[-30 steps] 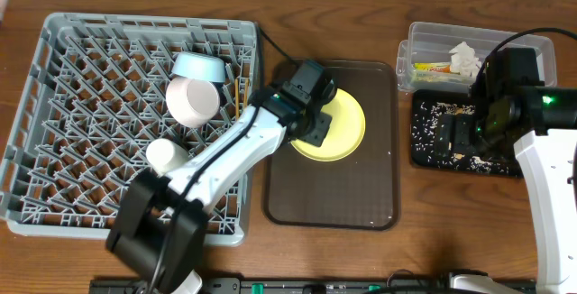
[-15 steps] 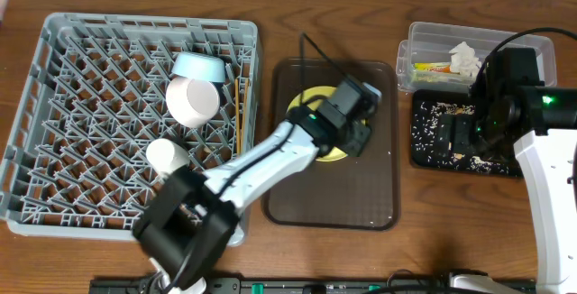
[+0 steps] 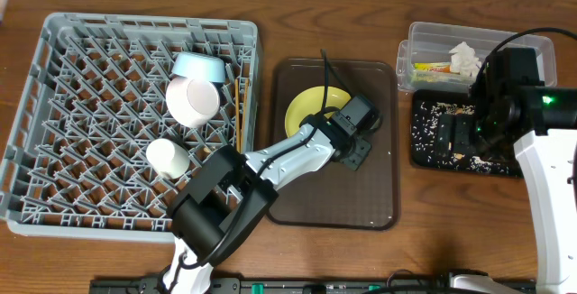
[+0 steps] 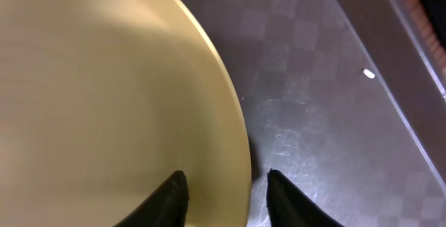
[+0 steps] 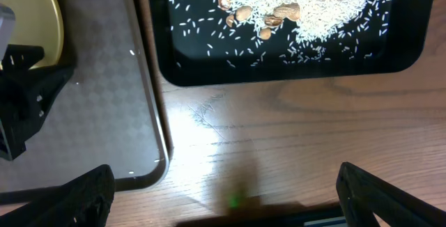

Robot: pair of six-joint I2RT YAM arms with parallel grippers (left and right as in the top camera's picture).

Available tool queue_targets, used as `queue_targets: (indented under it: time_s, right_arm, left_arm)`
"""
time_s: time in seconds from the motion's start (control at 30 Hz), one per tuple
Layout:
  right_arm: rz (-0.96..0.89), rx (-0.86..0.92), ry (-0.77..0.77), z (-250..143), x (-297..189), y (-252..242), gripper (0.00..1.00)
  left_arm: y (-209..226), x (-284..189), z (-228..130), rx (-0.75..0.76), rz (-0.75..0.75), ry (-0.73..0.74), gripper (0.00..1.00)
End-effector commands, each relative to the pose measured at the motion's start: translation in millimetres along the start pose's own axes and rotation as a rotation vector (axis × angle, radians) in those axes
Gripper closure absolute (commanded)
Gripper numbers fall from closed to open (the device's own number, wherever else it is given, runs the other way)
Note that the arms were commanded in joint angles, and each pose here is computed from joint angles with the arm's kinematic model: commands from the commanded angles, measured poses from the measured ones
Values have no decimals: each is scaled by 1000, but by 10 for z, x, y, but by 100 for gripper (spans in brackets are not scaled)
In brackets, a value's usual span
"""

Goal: Sort waste into correct bins and load items into the dishwasher
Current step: 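Lift and tilt the yellow plate up off the brown tray, then carry the yellow plate into the rack and stand it upright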

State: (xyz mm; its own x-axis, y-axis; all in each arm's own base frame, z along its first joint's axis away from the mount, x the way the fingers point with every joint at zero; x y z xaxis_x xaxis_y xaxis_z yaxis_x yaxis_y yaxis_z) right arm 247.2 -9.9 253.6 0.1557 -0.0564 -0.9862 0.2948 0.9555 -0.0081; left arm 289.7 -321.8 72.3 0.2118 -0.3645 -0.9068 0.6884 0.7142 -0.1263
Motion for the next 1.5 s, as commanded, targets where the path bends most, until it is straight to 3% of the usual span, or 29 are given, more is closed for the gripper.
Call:
queue_targets:
  time_s: [0.0, 0.23, 0.53, 0.7, 0.93, 1.2, 1.47]
  right_arm:
    - [-7, -10, -11, 19, -20, -8, 1]
    - [-7, -10, -11, 19, -20, -8, 1]
    - [-7, -10, -10, 19, -20, -8, 1]
    - [-7, -11, -11, 20, -20, -8, 1]
    - [-7, -10, -11, 20, -21, -9, 1]
    - [-7, -10, -11, 19, -20, -8, 1]
    - [-7, -10, -10, 19, -20, -8, 1]
  left_arm:
    - [10, 62, -73, 5, 11, 35, 74]
    - [-21, 62, -126, 3, 10, 64, 93]
    - [-83, -139, -101, 10, 4, 72, 94]
    - [-26, -656, 30, -9, 8, 0, 94]
    - [379, -1740, 172, -111, 37, -221, 94]
    - [1013, -2655, 62, -269, -155, -462, 94]
    - [1594, -2878, -155, -414, -466, -556, 94]
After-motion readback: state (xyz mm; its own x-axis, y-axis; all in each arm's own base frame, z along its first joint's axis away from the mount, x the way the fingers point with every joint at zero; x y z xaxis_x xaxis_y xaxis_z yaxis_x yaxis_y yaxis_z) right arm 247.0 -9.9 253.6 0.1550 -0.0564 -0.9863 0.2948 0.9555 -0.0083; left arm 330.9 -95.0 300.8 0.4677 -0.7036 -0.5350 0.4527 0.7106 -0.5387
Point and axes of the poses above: each gripper's point midway between its finger pads, its own x axis out along the fingers, its own y axis along the line the jaws close on, z = x × y, the point moved 7 cm from there along -x, back along the fingers, and after that the axes turned 6 degrees about x, right-handed, at the moved point
